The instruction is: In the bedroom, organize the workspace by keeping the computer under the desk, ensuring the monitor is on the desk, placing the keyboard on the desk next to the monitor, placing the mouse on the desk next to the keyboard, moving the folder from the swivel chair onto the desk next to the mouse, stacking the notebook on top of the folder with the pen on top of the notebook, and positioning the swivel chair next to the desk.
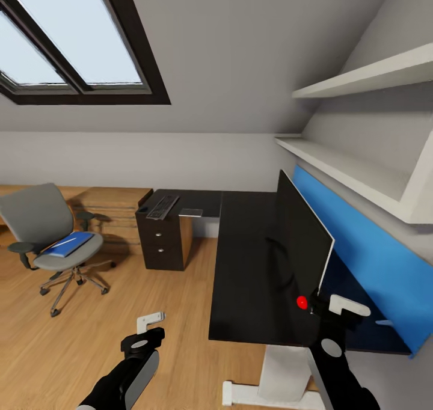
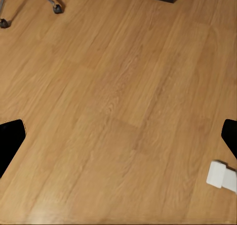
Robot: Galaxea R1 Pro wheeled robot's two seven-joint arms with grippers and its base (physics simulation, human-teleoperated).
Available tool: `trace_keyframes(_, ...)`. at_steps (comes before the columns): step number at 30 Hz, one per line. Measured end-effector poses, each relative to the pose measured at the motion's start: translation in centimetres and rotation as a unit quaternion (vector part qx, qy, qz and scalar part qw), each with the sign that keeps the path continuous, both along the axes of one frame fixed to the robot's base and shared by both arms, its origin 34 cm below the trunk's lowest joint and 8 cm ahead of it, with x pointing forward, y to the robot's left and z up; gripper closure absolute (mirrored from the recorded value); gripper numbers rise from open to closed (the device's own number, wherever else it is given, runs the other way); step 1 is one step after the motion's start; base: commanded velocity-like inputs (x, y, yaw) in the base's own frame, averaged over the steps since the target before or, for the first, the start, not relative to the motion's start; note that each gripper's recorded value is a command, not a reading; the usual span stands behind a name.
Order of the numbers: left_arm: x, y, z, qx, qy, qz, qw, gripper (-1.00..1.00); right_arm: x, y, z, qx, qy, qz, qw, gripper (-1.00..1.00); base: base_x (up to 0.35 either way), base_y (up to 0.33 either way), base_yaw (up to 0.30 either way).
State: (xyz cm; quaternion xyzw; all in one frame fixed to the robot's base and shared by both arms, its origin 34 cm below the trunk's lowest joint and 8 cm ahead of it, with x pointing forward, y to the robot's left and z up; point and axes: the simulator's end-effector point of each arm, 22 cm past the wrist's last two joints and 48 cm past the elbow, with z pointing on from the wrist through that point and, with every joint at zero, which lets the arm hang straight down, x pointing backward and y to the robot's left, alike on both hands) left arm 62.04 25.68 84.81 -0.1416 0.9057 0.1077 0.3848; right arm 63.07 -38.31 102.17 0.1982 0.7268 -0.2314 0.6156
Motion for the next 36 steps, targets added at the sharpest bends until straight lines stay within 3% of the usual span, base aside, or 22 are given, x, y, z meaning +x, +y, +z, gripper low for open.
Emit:
trace_keyframes(4, 0.0, 0.0, 0.0, 0.000, 0.001, 0.000, 1.0000, -1.00, 0.4, 1.3, 0.0, -0.001, 0.001, 0.016, 0.9999, -1.00, -0.336, 0.007, 0.000)
trace_keyframes(5, -0.1, 0.0, -0.1, 0.000, 0.002, 0.000, 1.0000, -1.00, 1.2, 4.0, -0.1, -0.006, 0.004, 0.049, 0.9988, -1.00, -0.336, 0.054, 0.000)
trace_keyframes(6, -0.1, 0.0, -0.1, 0.000, 0.002, 0.001, 1.0000, -1.00, 1.3, 4.9, -0.4, -0.008, 0.008, 0.060, 0.9982, -1.00, -0.336, 0.069, 0.000)
trace_keyframes(11, -0.3, 0.4, -0.3, 0.002, 0.005, 0.004, 1.0000, -1.00, 1.1, 6.2, -2.7, -0.010, 0.032, 0.076, 0.9965, -1.00, -0.315, 0.158, 0.000)
trace_keyframes(15, -4.5, 2.2, -5.9, 0.011, 0.061, 0.007, 0.9981, -1.00, 0.0, 6.8, -6.9, -0.005, 0.051, 0.086, 0.9950, -1.00, -0.282, 0.215, 0.000)
trace_keyframes(19, -8.2, 3.9, -9.8, 0.016, 0.068, 0.009, 0.9975, -1.00, -1.5, 8.3, -10.6, 0.007, 0.066, 0.095, 0.9932, -1.00, -0.243, 0.249, 0.000)
trace_keyframes(23, -11.3, 5.1, -11.7, 0.027, 0.049, 0.016, 0.9983, -1.00, -4.5, 10.6, -16.8, 0.026, 0.127, 0.119, 0.9844, -1.00, -0.191, 0.285, 0.000)
trace_keyframes(27, -13.5, 5.2, -12.8, 0.033, 0.062, 0.017, 0.9974, -1.00, -6.5, 11.5, -19.6, 0.034, 0.149, 0.134, 0.9791, -1.00, -0.135, 0.305, 0.000)
trace_keyframes(33, -14.3, 4.6, -13.4, 0.026, 0.068, 0.009, 0.9973, -1.00, -10.1, 12.5, -23.5, 0.044, 0.173, 0.154, 0.9719, -1.00, -0.035, 0.319, 0.000)
trace_keyframes(35, -14.3, 3.9, -13.5, 0.018, 0.068, 0.003, 0.9975, -1.00, -11.2, 13.2, -24.5, 0.050, 0.175, 0.168, 0.9689, -1.00, -0.004, 0.328, 0.000)
trace_keyframes(36, -15.0, 3.2, -14.0, 0.010, 0.073, -0.002, 0.9973, -1.00, -12.6, 14.2, -25.7, 0.062, 0.180, 0.192, 0.9627, -1.00, 0.018, 0.330, 0.000)
